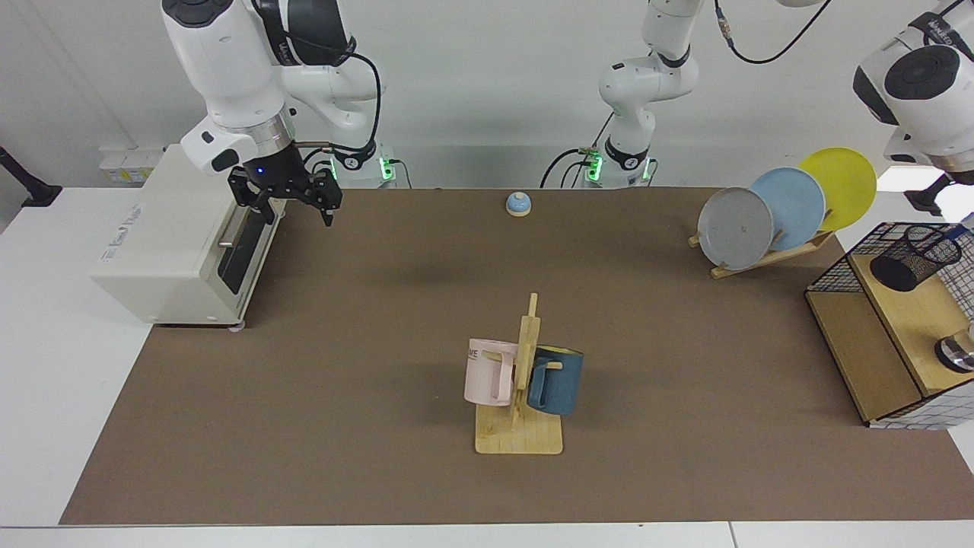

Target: Put markers into pen holder

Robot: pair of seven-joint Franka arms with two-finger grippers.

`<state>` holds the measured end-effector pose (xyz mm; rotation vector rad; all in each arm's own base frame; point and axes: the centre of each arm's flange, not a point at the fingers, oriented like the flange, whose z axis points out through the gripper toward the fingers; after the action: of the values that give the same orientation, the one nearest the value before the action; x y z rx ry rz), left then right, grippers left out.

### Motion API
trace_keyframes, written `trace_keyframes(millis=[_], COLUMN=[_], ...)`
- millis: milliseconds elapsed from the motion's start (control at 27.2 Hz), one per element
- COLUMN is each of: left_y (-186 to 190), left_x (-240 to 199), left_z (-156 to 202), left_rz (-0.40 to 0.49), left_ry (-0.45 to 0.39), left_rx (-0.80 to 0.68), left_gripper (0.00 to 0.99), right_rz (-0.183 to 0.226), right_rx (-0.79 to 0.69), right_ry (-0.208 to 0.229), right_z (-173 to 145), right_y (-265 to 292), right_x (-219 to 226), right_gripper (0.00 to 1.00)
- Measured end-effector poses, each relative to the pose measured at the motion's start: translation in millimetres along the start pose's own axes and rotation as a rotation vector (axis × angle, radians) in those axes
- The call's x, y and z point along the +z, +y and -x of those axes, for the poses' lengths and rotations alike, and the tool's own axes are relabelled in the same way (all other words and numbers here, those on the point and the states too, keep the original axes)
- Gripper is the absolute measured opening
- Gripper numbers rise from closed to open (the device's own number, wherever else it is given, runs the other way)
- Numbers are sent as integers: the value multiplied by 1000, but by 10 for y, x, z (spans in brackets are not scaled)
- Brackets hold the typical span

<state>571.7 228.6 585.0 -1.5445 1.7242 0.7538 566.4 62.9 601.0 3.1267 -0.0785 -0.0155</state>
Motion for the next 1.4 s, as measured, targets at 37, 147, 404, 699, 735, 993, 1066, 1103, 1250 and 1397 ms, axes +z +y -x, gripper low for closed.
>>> trace_keyframes(millis=[37, 147, 404, 699, 735, 993, 1066, 1103, 1250, 1397], left_y=[-7, -13, 14, 58, 62, 71, 73, 74, 76, 87], left_x=[9, 29, 125, 237, 246, 286, 303, 311, 337, 373], left_z=[-23, -73, -231, -405, -416, -473, -484, -490, -542, -617], left_rz=[1, 4, 23, 46, 47, 44, 36, 34, 26, 26], left_ry=[5, 14, 46, 80, 82, 90, 92, 94, 102, 117], left_rx=[2, 7, 22, 34, 36, 42, 42, 42, 47, 46], left_gripper=[181, 181, 181, 181, 181, 181, 181, 181, 181, 181], right_rz=[0, 0, 0, 0, 0, 0, 0, 0, 0, 0], right_rx=[0, 0, 0, 0, 0, 0, 0, 0, 0, 0], right_ry=[0, 0, 0, 0, 0, 0, 0, 0, 0, 0], right_z=[0, 0, 0, 0, 0, 0, 0, 0, 0, 0], right_y=[0, 0, 0, 0, 0, 0, 0, 0, 0, 0], right_x=[0, 0, 0, 0, 0, 0, 0, 0, 0, 0], right_gripper=[1000, 1000, 1000, 1000, 1000, 1000, 1000, 1000, 1000, 1000])
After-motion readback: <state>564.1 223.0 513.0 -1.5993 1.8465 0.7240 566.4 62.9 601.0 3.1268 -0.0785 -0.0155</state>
